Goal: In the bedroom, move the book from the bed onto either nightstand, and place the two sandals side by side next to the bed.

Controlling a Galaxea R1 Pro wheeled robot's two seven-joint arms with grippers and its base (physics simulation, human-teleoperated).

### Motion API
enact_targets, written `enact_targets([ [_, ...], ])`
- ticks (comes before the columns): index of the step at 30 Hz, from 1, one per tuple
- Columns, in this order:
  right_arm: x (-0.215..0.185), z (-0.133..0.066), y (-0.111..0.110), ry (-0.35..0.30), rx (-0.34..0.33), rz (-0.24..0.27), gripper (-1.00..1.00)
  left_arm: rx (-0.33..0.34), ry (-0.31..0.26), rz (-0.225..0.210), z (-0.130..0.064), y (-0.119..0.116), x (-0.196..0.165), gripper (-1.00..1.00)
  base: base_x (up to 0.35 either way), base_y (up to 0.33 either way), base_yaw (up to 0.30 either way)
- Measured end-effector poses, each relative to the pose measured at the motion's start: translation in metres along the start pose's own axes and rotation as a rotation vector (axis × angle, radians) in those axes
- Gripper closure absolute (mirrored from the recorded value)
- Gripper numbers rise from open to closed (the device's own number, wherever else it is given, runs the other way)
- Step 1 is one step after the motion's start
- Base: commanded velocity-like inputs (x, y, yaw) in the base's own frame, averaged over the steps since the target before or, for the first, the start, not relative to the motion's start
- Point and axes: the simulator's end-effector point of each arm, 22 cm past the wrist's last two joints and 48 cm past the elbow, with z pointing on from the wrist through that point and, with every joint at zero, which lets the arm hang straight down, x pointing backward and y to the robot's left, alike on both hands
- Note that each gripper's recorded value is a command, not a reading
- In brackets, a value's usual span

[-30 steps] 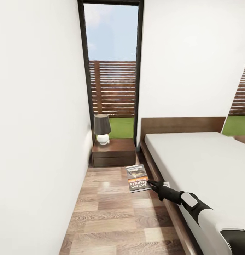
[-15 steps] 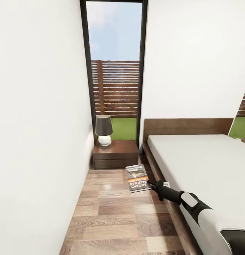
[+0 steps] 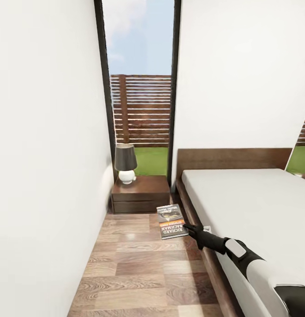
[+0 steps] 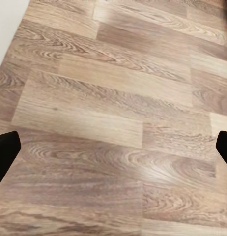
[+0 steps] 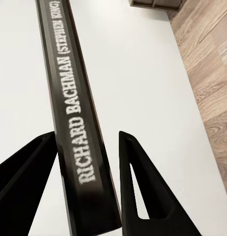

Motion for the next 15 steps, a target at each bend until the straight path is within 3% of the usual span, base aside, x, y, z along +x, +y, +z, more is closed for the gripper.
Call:
enact_targets([
  [7,0.0000,0.0000,-0.0002,0.000,0.001,0.000,1.00,0.001,0.000,-0.001,0.0001,-0.0006,0.0002,-1.00,0.181,-0.124,0.000],
  [15,0.0000,0.0000,-0.0001,0.000,0.000,0.000,1.00,0.001,0.000,-0.001,0.0000,-0.0007,0.0002,-1.00,0.190,-0.032,0.000],
])
